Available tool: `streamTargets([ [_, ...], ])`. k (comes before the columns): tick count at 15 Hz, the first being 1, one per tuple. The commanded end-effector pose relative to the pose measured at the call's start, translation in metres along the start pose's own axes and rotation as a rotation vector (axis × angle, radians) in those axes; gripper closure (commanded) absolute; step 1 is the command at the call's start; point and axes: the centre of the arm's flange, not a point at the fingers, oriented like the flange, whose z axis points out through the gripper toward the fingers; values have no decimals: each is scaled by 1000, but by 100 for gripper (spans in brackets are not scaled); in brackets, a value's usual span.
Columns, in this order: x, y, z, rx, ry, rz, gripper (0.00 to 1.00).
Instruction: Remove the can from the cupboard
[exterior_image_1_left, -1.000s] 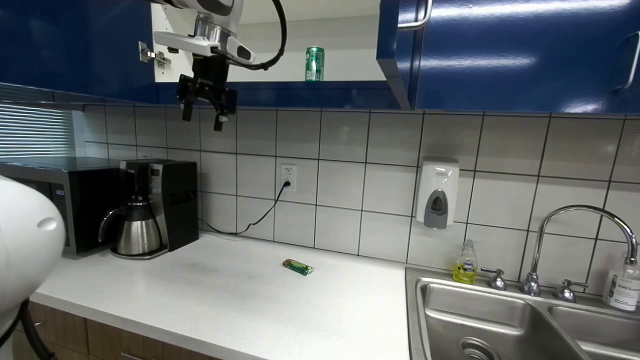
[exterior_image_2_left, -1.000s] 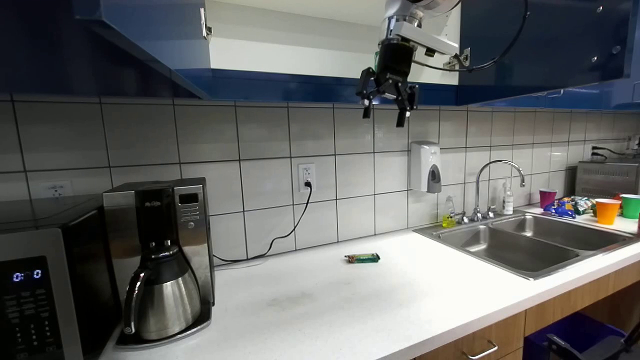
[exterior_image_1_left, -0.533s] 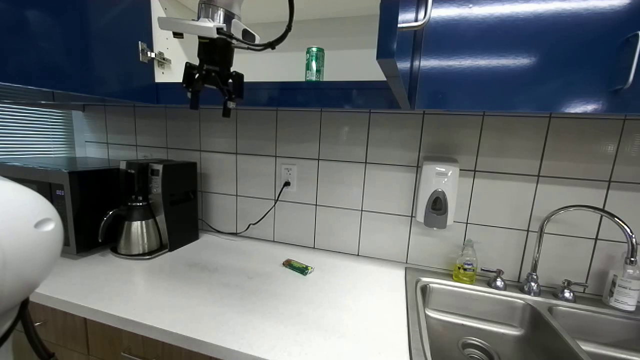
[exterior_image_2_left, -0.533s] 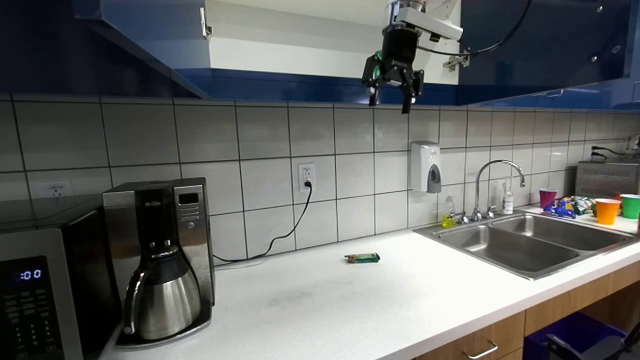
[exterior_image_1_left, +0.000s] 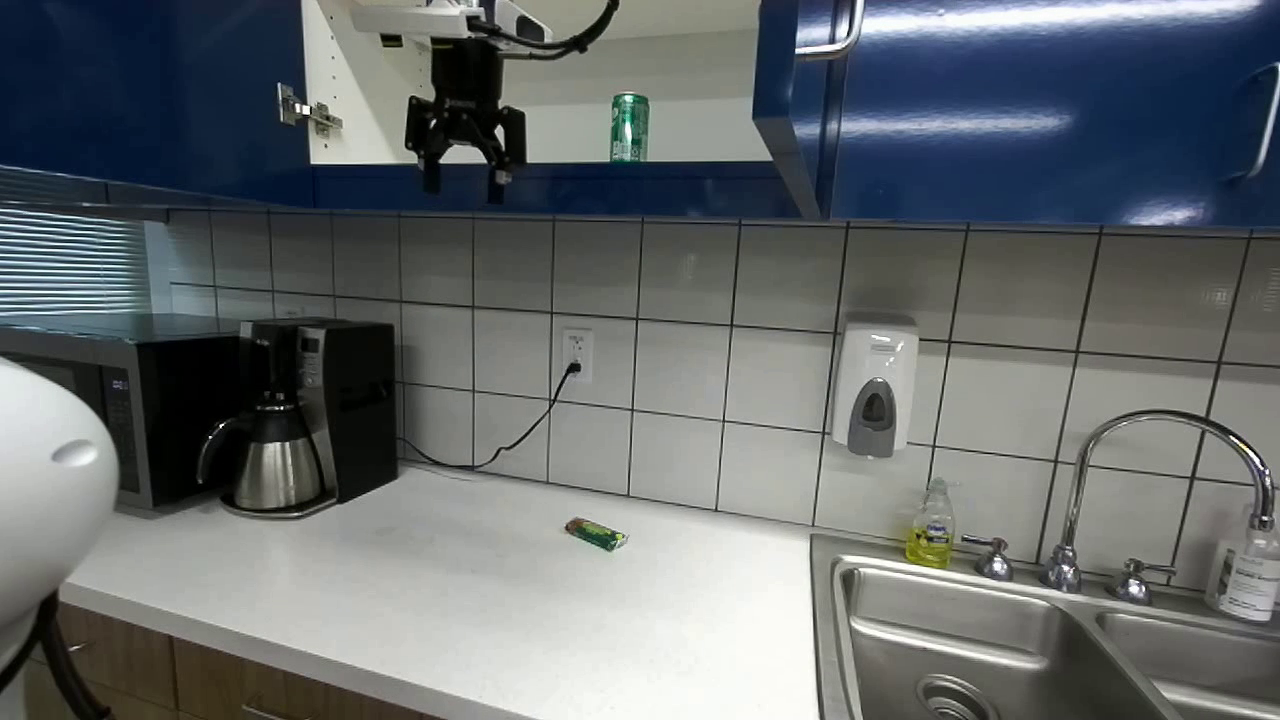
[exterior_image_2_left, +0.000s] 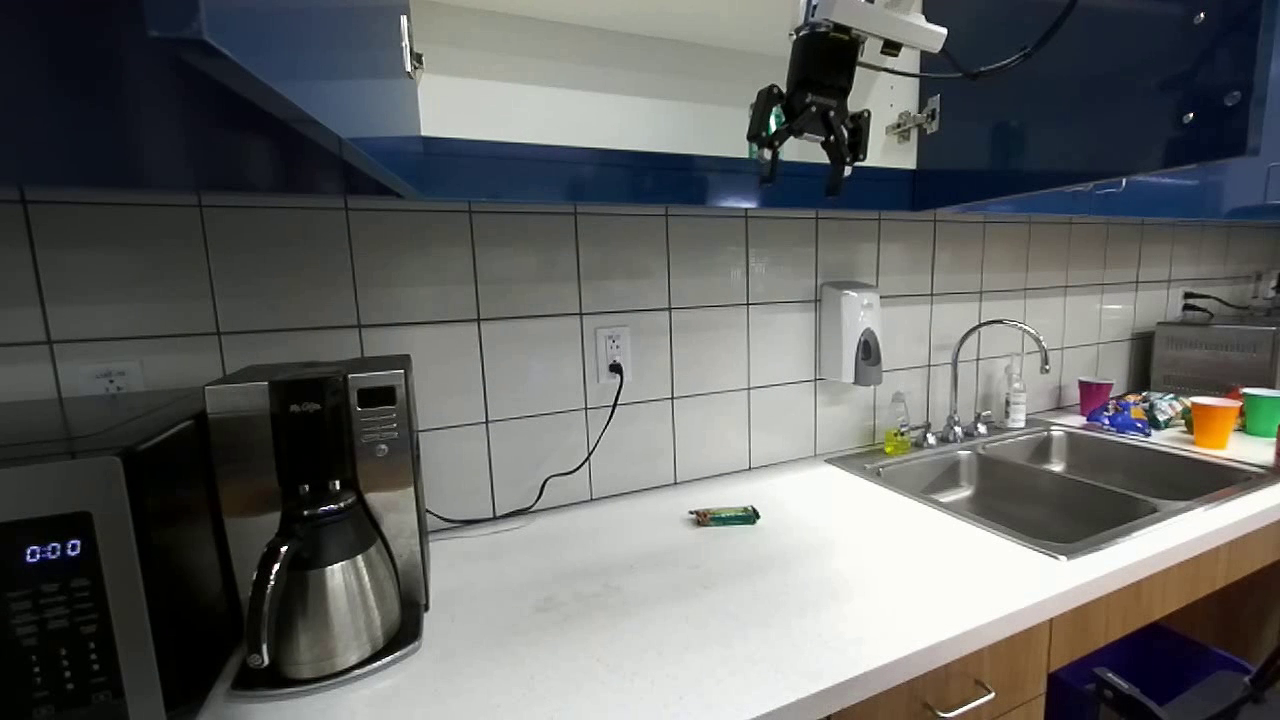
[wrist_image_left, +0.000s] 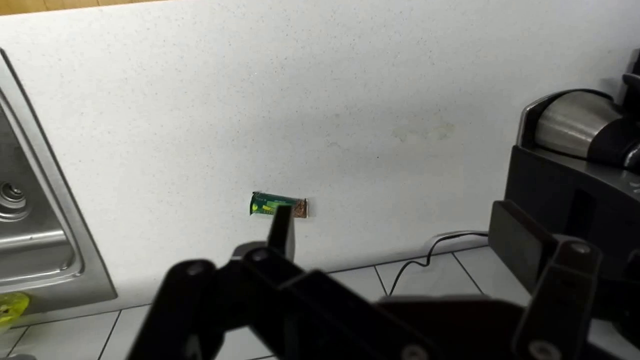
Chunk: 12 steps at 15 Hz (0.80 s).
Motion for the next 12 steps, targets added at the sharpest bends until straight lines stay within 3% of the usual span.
streamTargets([
  [1,14,12,-24,-30,20,14,0],
  [12,39,17,-68,-67,123,25,0],
])
